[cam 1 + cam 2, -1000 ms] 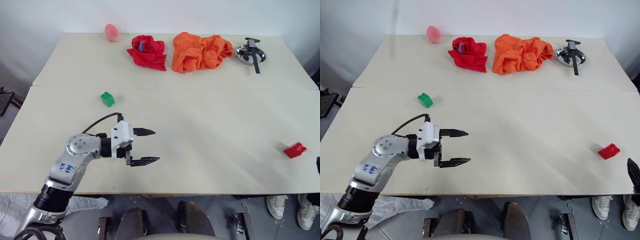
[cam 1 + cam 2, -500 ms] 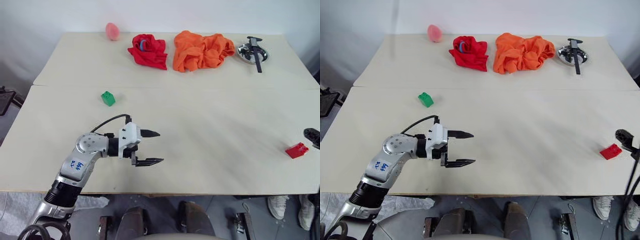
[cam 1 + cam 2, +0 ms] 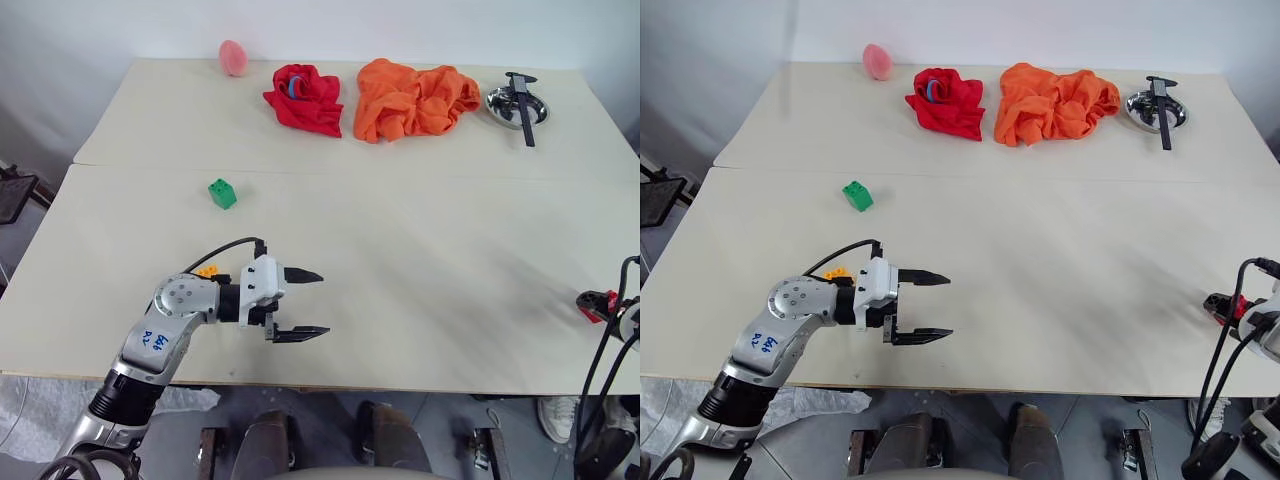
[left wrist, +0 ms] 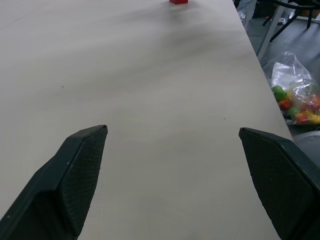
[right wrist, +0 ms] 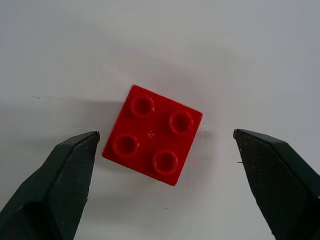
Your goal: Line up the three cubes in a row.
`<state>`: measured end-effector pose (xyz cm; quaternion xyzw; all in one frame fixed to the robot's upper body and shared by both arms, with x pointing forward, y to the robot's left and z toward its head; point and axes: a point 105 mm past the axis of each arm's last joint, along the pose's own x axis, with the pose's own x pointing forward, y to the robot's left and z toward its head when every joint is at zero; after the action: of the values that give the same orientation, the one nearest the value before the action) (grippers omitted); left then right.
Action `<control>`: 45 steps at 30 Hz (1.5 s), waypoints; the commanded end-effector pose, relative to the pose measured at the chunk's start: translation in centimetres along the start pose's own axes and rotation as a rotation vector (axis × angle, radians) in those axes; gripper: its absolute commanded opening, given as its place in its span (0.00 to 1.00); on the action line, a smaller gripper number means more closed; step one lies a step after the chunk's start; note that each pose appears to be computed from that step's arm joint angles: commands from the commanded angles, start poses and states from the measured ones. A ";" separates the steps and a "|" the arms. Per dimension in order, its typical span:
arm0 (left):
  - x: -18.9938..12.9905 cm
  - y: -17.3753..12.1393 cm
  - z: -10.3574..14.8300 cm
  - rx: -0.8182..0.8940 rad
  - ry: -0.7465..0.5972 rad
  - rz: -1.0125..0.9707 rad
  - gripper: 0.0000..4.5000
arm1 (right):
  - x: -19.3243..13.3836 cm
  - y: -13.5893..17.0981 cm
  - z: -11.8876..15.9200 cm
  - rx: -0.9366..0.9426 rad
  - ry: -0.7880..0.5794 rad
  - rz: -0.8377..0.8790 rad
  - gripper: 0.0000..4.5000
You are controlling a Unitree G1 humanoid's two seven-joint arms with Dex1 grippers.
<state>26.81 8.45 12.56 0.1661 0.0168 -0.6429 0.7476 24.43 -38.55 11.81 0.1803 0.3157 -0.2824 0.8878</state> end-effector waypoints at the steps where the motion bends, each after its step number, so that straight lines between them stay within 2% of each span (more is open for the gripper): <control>1: -0.3 0.0 1.2 0.049 -0.017 0.010 1.00 | -0.3 -0.4 0.9 0.035 -0.046 -0.021 1.00; 3: -0.3 0.1 1.2 0.050 -0.016 0.011 1.00 | -0.1 -0.4 1.0 0.042 -0.059 -0.027 1.00; 6: -0.4 0.1 1.2 0.053 -0.016 0.010 1.00 | 0.2 -0.3 1.1 0.041 -0.074 -0.030 0.87; 13: -1.1 0.2 1.3 0.073 -0.012 -0.004 1.00 | 0.4 0.7 0.8 0.024 -0.064 0.008 0.34; 15: -1.4 0.3 1.5 0.079 -0.019 -0.001 1.00 | 0.4 1.4 1.3 0.000 -0.082 0.040 0.33; 18: -2.0 0.7 2.2 0.072 -0.056 0.037 1.00 | -0.5 5.6 3.1 -0.355 -0.189 0.229 0.33; 20: -2.4 1.0 2.3 0.077 -0.059 0.063 1.00 | -1.3 9.0 3.4 -0.548 -0.243 0.409 0.33; 21: -2.7 1.1 2.5 0.076 -0.069 0.081 1.00 | -2.0 11.2 3.2 -0.672 -0.268 0.554 0.33; 24: -3.4 1.3 3.0 0.071 -0.104 0.109 1.00 | -4.4 15.8 1.6 -0.932 -0.300 0.922 0.33; 26: -4.1 1.2 3.4 0.062 -0.136 0.129 1.00 | -6.0 18.8 -0.7 -1.157 -0.309 1.213 0.33; 28: -4.9 1.2 3.5 0.056 -0.153 0.154 1.00 | -6.2 20.3 -2.7 -1.357 -0.279 1.394 0.33; 30: -6.0 1.2 3.2 0.054 -0.157 0.189 1.00 | -4.6 21.3 -3.6 -1.550 -0.236 1.430 0.33; 32: -7.0 1.3 2.8 0.049 -0.155 0.214 1.00 | -3.4 22.4 -3.6 -1.633 -0.218 1.435 0.33; 36: -9.7 1.0 1.3 0.018 -0.105 0.276 1.00 | -2.5 25.1 -3.1 -1.656 -0.233 1.477 0.33; 39: -11.3 0.5 0.2 0.003 -0.061 0.310 1.00 | -1.8 26.1 -3.1 -1.705 -0.230 1.475 0.33; 45: -12.0 -0.3 0.0 -0.007 -0.058 0.376 1.00 | -1.9 27.2 -3.8 -1.722 -0.189 1.524 0.33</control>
<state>24.73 20.14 13.84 0.1298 -0.0013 -0.4989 0.8569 38.38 -15.16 14.26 -0.3606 0.1464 0.6131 0.6875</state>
